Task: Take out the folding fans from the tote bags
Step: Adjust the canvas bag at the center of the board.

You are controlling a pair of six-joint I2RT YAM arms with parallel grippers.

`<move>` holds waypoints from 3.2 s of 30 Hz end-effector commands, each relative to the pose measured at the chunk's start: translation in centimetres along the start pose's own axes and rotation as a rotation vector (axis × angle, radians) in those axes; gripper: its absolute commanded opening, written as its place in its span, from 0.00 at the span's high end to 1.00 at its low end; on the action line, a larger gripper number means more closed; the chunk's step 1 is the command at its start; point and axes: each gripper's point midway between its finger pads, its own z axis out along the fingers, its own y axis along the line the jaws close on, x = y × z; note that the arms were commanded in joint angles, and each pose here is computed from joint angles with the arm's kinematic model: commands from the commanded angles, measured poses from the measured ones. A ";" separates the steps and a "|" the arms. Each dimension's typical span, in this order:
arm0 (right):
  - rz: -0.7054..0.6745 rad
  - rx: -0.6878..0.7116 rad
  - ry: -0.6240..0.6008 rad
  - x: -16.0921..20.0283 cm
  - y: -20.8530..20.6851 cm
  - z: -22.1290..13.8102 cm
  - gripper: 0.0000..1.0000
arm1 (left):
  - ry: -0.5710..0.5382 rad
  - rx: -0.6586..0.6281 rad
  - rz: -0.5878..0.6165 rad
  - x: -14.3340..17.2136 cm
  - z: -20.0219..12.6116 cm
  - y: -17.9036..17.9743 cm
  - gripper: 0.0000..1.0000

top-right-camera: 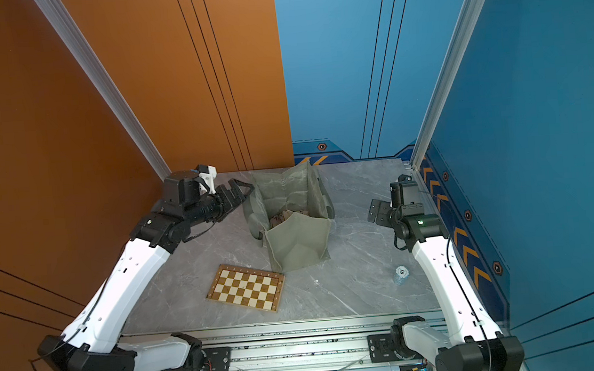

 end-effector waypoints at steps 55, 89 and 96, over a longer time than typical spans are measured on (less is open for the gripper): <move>-0.001 0.026 0.051 4.4 -1.8 0.5 0.00 | 0.148 -0.325 0.053 8.6 3.3 3.9 0.55; 0.137 -0.351 0.051 1.0 5.5 -0.2 0.00 | -0.042 -0.347 0.825 -8.7 6.0 -4.5 1.00; 0.171 -0.637 -0.002 -1.4 9.8 -5.1 0.00 | 0.000 -0.361 1.034 -6.9 8.0 -5.7 1.00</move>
